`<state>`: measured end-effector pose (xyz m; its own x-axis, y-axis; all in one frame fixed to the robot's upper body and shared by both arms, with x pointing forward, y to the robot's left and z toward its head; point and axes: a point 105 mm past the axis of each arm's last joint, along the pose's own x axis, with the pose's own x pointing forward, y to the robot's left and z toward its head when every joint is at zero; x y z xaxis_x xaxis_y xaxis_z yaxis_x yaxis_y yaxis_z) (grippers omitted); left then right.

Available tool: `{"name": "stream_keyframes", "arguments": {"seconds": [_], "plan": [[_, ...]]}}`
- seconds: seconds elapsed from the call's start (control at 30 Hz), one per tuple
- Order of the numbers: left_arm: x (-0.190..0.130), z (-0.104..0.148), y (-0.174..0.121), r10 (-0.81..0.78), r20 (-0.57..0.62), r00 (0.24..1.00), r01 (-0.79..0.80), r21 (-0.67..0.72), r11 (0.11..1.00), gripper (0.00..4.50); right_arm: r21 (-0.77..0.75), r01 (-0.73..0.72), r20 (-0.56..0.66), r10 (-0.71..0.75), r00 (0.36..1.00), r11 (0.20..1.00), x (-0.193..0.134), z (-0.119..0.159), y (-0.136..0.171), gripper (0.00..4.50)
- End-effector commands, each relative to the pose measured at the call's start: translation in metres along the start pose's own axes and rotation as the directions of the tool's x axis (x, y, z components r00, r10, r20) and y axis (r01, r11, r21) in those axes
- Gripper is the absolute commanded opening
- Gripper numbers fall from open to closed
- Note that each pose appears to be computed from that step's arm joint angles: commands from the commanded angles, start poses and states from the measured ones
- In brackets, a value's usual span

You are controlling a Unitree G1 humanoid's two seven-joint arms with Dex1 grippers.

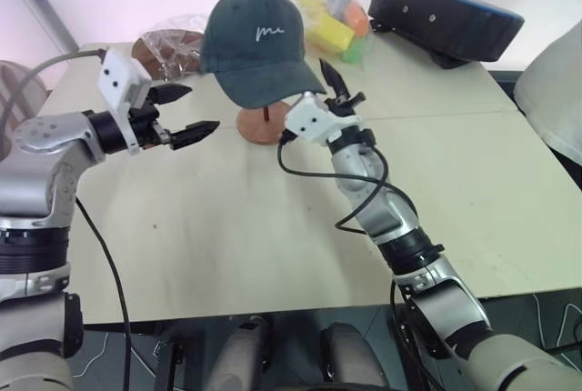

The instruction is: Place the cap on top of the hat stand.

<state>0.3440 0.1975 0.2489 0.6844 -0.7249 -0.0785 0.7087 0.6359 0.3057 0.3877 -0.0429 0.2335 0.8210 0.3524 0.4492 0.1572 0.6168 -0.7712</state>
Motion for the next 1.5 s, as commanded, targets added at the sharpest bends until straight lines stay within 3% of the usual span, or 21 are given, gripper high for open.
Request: {"name": "stream_keyframes", "arguments": {"seconds": [0.03,0.07,0.2,0.33,0.5,0.67,0.97,1.17,1.5], "plan": [[-0.010,0.016,0.004,0.023,0.031,0.999,-0.024,0.049,0.999,4.50,0.001,-0.051,0.044,0.051,0.998,0.999,-0.004,0.010,0.006,4.06],[-0.011,0.016,0.004,0.024,0.030,0.999,-0.025,0.049,0.998,4.50,-0.001,-0.074,0.045,0.074,0.996,0.997,-0.006,0.009,0.010,4.46],[-0.016,0.016,0.005,0.031,0.023,0.999,-0.032,0.053,0.998,4.50,-0.020,-0.231,0.024,0.231,0.973,0.973,-0.021,-0.002,0.028,4.46],[-0.021,0.015,0.006,0.034,0.012,0.999,-0.035,0.057,0.998,4.50,-0.055,-0.427,-0.046,0.425,0.904,0.902,-0.049,-0.030,0.041,4.46],[-0.025,0.017,0.008,0.033,0.008,0.999,-0.034,0.061,0.998,4.50,-0.088,-0.511,-0.106,0.502,0.858,0.855,-0.063,-0.056,0.023,4.46],[-0.030,0.020,0.009,0.021,0.000,1.000,-0.021,0.069,0.997,4.50,0.068,-0.508,-0.145,0.513,0.846,0.858,-0.059,-0.071,-0.025,4.46],[-0.037,0.029,0.005,-0.056,-0.018,0.998,0.058,0.077,0.995,4.50,0.438,-0.597,0.064,0.639,0.767,0.672,-0.062,-0.037,-0.108,4.46],[-0.039,0.034,-0.001,-0.114,-0.019,0.993,0.115,0.073,0.991,4.50,0.562,-0.646,0.221,0.660,0.718,0.516,-0.068,-0.008,-0.130,4.46],[-0.040,0.035,-0.003,-0.130,-0.028,0.991,0.132,0.069,0.989,4.50,0.609,-0.623,0.247,0.629,0.737,0.491,-0.067,0.000,-0.140,4.46]]}}
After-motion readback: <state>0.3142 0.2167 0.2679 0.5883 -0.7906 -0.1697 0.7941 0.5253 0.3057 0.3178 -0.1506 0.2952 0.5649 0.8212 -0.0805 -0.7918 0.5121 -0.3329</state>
